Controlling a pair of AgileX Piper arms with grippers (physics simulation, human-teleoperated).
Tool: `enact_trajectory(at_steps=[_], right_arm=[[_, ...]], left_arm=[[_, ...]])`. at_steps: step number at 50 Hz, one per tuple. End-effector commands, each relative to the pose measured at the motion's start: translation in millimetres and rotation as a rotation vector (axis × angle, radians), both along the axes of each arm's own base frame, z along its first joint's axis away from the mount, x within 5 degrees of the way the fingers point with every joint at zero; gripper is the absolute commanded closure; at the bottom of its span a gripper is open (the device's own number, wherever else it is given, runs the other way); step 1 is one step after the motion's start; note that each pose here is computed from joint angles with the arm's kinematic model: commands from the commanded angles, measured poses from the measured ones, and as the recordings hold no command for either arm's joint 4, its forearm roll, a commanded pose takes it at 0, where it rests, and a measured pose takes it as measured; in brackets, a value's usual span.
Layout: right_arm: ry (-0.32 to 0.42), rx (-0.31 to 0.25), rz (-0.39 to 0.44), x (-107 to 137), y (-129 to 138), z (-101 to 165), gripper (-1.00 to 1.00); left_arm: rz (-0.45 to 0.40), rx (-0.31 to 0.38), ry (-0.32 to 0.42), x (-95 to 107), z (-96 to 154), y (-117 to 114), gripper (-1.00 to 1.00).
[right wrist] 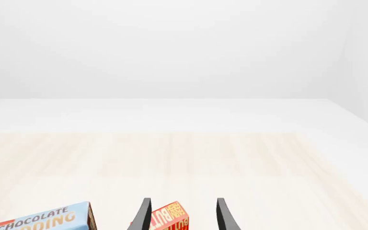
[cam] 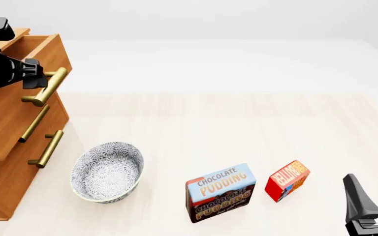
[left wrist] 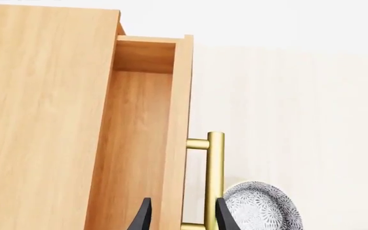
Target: Put the butter at the back in the top drawer of the cabinet and close it.
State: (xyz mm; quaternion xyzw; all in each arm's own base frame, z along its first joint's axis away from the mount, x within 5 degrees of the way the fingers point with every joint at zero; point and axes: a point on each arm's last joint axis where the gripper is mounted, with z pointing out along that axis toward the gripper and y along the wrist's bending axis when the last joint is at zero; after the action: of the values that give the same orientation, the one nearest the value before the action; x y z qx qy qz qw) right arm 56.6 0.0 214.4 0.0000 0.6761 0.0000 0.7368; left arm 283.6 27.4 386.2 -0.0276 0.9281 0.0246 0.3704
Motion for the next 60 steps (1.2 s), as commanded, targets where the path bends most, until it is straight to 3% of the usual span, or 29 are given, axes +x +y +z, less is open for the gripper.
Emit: enact_trajectory(at_steps=[1,60], right_arm=[[0.000,0.000,0.000,0.0,0.0,0.0,-1.00],[0.000,0.000,0.000,0.0,0.0,0.0,-1.00]], left_arm=[[-0.006,0.003,0.009,1.5,-4.6,-0.3,-1.00],[-0.059,0.024,0.010,-3.1,-10.4,-9.6,-1.00]])
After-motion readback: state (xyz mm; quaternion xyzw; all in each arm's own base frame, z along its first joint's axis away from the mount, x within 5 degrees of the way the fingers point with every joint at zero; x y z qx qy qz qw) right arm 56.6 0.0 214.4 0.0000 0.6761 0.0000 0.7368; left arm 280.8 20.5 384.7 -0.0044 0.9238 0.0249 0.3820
